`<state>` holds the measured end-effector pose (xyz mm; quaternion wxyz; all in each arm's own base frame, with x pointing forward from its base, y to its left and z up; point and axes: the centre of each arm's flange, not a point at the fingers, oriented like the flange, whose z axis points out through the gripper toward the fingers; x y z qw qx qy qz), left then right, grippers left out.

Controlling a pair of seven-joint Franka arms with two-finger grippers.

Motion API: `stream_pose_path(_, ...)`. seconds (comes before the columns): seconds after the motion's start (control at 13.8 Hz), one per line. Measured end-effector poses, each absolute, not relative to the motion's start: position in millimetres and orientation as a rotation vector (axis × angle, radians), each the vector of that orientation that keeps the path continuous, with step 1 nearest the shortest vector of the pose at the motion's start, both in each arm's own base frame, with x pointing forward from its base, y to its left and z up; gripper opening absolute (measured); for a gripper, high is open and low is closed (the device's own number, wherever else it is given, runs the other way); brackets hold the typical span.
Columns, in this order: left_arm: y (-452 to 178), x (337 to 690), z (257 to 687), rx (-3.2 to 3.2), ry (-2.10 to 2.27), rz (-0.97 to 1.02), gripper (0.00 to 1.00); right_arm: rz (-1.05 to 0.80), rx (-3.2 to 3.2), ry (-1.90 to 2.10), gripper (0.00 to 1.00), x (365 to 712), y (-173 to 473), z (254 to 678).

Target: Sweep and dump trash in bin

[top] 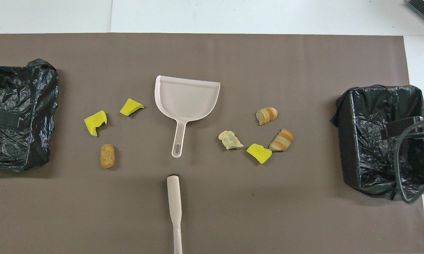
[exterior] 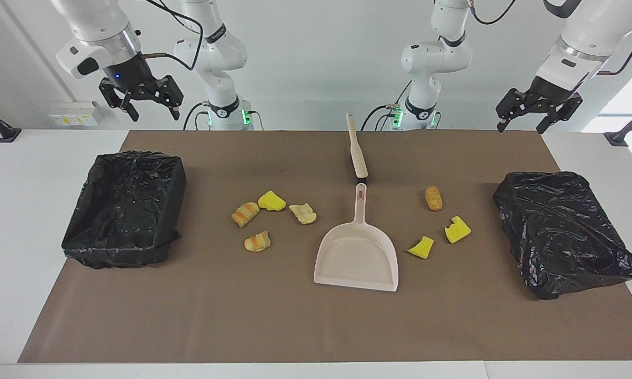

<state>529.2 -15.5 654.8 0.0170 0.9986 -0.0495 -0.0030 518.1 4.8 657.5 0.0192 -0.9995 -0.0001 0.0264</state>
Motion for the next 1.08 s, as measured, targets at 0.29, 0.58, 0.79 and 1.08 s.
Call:
stream_pose_path(0.29, -18, 526, 647, 3.100, -0.157, -0.040, 1.00, 0.141, -3.102, -0.047, 1.00, 530, 22, 637)
stream_pose_path(0.58, -63, 506, 622, 3.096, -0.251, -0.135, 1.00, 0.128, -3.099, -0.117, 1.00, 554, 48, 610)
stream_pose_path(0.79, -120, 471, 595, 3.107, -0.316, -0.238, 1.00, 0.112, -3.092, -0.150, 1.00, 574, 76, 583)
stream_pose_path(1.08, -202, 412, 549, 3.133, -0.424, -0.304, 1.00, 0.116, -3.089, -0.113, 1.00, 598, 125, 531)
